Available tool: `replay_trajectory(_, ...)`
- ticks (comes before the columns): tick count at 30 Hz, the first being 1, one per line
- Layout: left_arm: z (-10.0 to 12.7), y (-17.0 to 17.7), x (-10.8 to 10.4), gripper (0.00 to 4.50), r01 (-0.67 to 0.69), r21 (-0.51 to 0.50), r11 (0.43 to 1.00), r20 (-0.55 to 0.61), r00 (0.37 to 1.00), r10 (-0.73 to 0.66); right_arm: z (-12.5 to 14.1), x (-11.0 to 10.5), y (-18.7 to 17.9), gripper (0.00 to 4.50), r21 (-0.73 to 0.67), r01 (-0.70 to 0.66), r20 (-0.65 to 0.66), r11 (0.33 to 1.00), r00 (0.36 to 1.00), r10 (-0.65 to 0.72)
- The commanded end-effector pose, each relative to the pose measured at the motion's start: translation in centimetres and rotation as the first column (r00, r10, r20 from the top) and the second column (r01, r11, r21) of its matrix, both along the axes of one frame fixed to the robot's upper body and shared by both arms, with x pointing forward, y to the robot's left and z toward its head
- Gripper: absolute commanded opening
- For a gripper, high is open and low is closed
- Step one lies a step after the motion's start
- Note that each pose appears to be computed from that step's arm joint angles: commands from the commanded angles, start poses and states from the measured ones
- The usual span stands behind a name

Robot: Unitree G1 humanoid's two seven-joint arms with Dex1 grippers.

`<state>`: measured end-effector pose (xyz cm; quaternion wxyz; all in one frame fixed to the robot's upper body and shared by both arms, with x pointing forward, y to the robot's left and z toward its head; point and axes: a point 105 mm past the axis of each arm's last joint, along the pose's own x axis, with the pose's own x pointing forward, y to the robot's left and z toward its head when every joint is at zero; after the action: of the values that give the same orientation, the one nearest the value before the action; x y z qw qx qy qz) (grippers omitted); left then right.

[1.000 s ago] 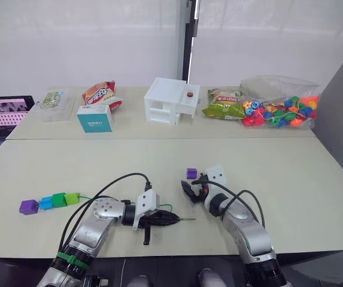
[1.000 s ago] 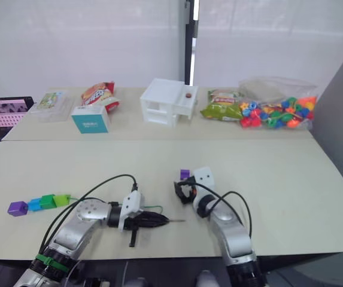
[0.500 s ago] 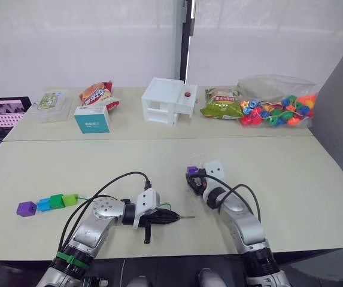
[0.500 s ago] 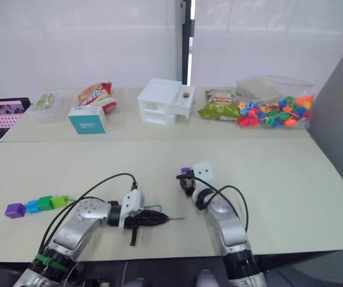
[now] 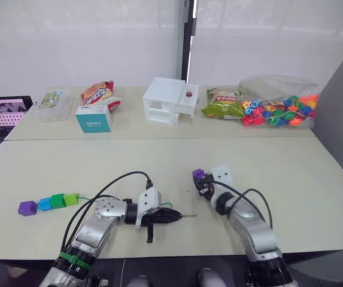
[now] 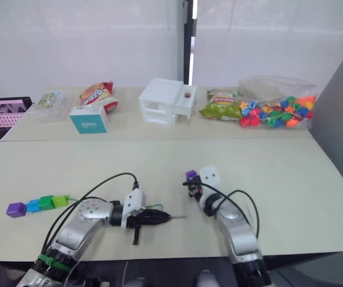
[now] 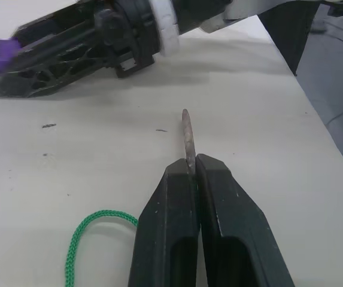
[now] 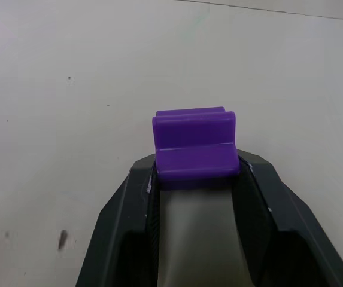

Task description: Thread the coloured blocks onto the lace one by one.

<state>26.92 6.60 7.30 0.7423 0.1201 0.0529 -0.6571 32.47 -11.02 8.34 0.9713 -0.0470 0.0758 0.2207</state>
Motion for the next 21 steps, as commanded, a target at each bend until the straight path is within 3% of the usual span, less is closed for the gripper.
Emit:
replay_trajectory(1, 0.9, -0.5, 0.3, 0.0, 0.01, -0.034, 0.999, 0.035, 0.999, -0.009, 1.1, -2.3, -1.1, 1.15, 0.007, -0.019, 0.015, 1.0, 1.0, 0.019)
replay_trajectory(9, 1.0, -1.5, 1.0, 0.0, -0.001, -0.087, 0.996, 0.037, 0.999, 0.004, -0.1, -7.5, -2.9, 1.15, 0.044, 0.04, -0.073, 0.998, 0.997, -0.037)
replay_trajectory(14, 0.6, -1.9, 0.8, 0.0, 0.032, -0.089, 0.996, 0.024, 0.999, -0.03, -0.6, -9.3, -3.3, 1.15, 0.047, 0.1, -0.112, 0.994, 0.989, -0.094)
replay_trajectory(16, 0.7, -2.0, 1.2, 0.0, 0.029, -0.089, 0.996, 0.03, 0.999, -0.027, -0.4, -9.7, -3.3, 2.19, 0.08, 0.109, -0.121, 0.991, 0.988, -0.099)
replay_trajectory(21, 0.6, -2.0, 1.5, 0.0, 0.03, -0.088, 0.996, 0.035, 0.999, -0.028, 1.1, -10.0, -3.6, 3.89, 0.037, -0.003, -0.084, 0.999, 0.996, 0.006)
